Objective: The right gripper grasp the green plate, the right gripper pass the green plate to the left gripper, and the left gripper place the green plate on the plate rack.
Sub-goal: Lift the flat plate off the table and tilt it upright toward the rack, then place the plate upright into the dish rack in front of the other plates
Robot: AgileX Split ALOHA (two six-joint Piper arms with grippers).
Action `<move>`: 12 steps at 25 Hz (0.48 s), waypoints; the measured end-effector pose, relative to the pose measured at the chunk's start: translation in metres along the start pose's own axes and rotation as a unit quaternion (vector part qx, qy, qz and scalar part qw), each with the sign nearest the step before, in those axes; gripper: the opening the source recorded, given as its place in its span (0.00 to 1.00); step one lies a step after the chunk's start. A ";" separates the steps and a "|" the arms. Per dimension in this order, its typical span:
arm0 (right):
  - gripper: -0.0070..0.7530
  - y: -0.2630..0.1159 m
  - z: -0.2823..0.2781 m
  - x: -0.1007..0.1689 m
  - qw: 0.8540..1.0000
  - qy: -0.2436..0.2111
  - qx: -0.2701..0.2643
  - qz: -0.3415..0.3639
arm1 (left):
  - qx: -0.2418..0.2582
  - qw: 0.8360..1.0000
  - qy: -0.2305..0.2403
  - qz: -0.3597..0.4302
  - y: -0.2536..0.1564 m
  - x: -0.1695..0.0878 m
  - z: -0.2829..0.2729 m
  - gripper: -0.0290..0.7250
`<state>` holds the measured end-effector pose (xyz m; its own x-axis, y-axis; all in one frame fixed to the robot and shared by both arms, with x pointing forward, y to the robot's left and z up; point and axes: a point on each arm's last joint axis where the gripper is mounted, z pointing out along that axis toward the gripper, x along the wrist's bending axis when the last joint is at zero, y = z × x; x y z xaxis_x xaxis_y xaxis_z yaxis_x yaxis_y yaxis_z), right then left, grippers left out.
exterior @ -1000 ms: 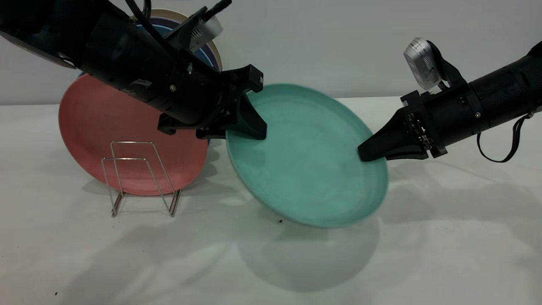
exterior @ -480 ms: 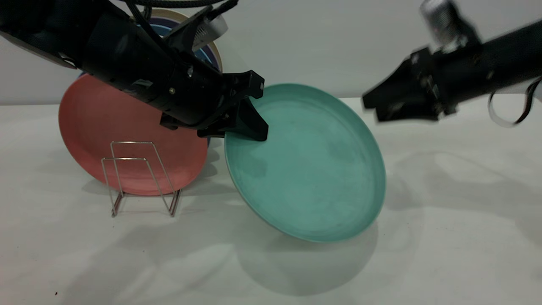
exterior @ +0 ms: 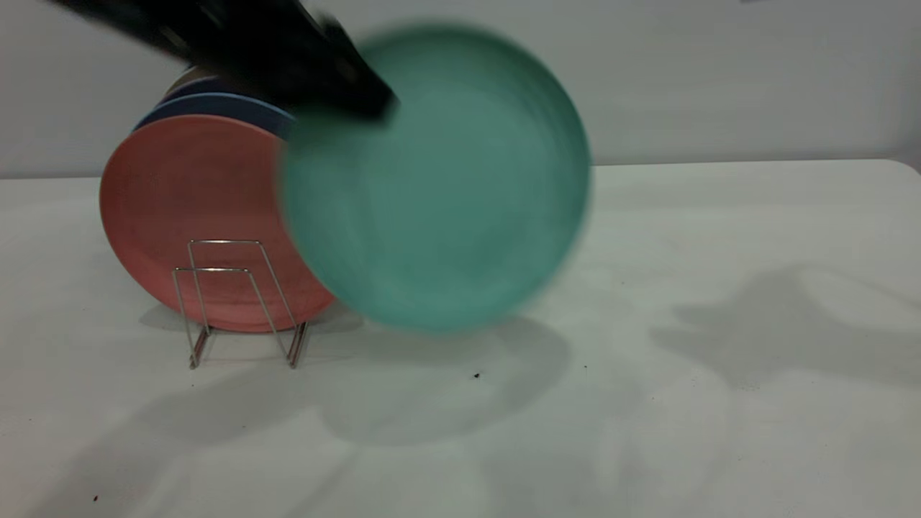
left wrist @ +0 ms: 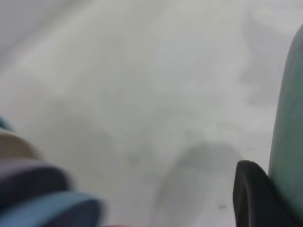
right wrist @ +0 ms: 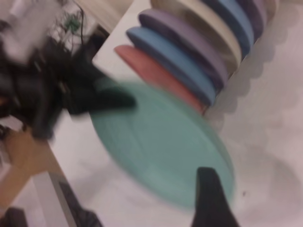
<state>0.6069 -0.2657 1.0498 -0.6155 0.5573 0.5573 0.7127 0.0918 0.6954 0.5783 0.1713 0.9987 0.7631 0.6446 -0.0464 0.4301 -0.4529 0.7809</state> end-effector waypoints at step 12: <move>0.57 -0.053 -0.059 0.114 0.997 -0.049 0.033 -0.050 | 0.024 0.962 0.082 0.261 -0.010 0.048 -0.125 0.16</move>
<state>0.4793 -0.2559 1.1036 -0.6511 0.6208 0.4366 0.6714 0.2029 0.7127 0.5500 0.2837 1.0668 0.7963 0.4086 0.4460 0.0335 -0.7660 0.6420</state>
